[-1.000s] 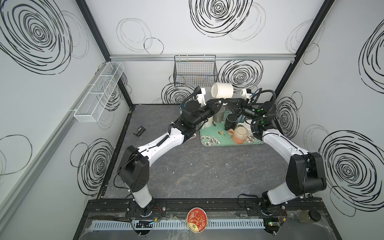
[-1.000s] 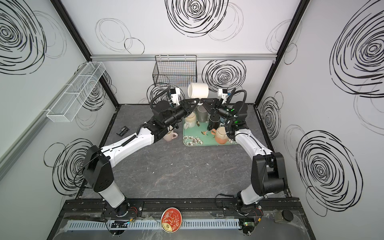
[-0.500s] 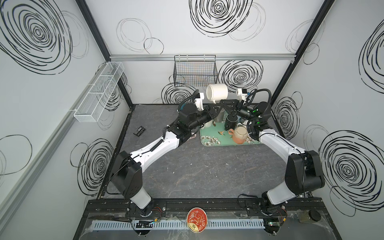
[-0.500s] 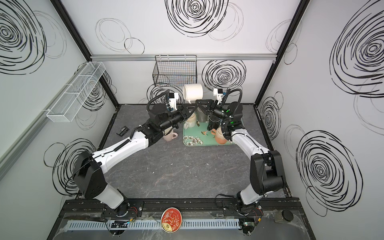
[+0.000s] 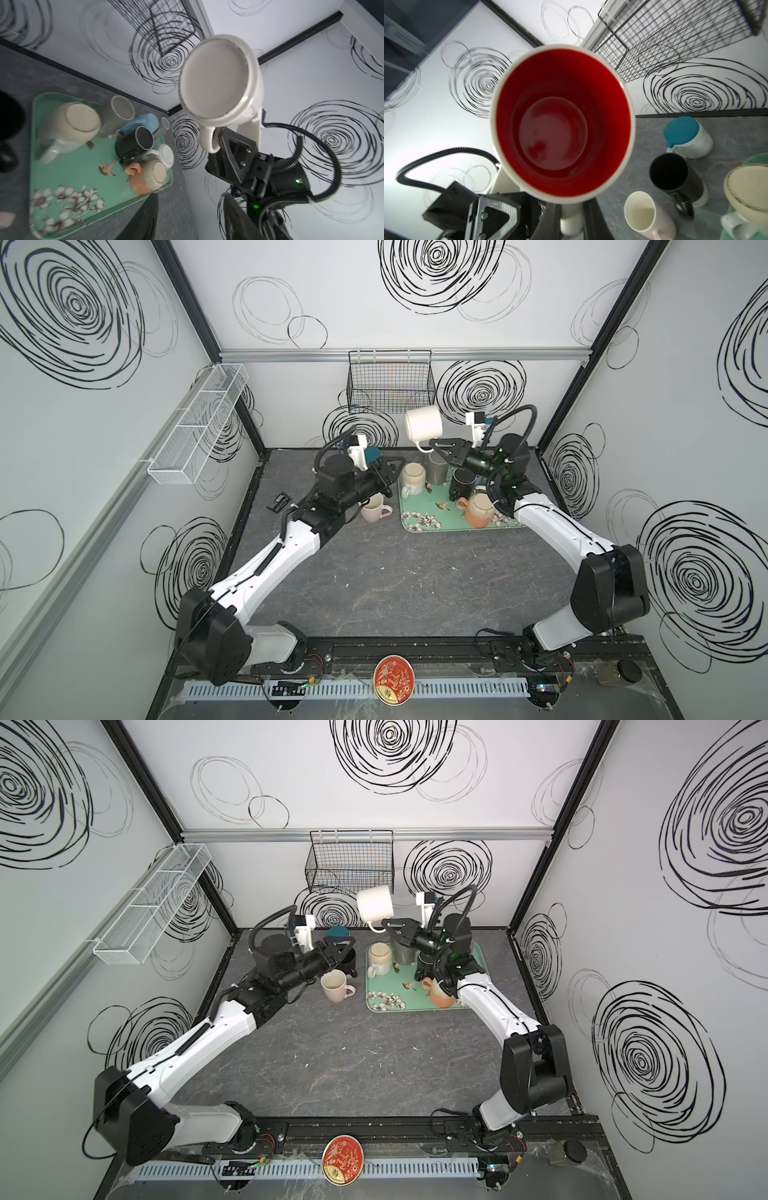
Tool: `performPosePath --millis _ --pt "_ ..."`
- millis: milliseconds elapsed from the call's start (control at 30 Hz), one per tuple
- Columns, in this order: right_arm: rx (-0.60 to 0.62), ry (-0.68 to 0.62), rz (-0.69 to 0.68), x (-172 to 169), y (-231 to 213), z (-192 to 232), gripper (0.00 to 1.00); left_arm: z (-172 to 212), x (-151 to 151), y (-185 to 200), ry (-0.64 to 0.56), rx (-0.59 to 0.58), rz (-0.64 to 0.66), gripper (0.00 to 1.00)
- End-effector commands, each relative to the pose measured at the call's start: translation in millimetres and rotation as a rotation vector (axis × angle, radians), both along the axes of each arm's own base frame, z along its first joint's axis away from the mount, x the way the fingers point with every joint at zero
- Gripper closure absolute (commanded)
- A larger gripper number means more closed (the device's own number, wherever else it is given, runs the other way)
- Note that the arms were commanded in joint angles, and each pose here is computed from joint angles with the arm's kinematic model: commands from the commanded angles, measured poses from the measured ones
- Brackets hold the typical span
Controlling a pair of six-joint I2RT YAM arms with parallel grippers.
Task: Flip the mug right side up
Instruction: 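Turn the red-lined white mug opening up with the right gripper while the left withdraws, then set the red-lined white mug on the table beside the pink mug with the right gripper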
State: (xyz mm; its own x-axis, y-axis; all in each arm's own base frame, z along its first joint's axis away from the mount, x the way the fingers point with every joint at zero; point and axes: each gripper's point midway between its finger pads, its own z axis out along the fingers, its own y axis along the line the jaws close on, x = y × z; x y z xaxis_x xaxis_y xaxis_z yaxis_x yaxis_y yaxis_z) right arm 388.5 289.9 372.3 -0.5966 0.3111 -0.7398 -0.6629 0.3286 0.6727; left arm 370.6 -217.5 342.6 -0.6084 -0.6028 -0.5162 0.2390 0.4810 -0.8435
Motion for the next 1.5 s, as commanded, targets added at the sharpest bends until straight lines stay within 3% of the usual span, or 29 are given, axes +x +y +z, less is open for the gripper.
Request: performPosePath --millis 0,133,267,500,767,1200,1467 --pt "-0.312 -0.339 0.055 -40 30 5 1.00 -49 -3 64 0.147 0.050 0.163 0.48" --pt "-0.503 -0.429 0.140 -60 70 -46 1.00 -79 -16 124 0.212 -0.010 0.296 0.49" --pt "-0.640 -0.506 0.208 -77 102 -95 1.00 -104 -29 154 0.260 0.001 0.345 0.49" --pt "-0.894 -0.637 0.293 -88 126 -180 1.00 -159 -57 171 0.360 0.019 0.359 0.49" --pt "-1.081 -0.649 0.236 -63 118 -229 1.00 -194 -75 173 0.412 0.021 0.365 0.50" --pt "-1.131 -0.641 0.226 -47 94 -274 1.00 -213 -76 168 0.450 0.049 0.341 0.50" --pt "-1.157 -0.613 0.189 -37 70 -280 1.00 -216 -64 150 0.455 0.080 0.303 0.50"
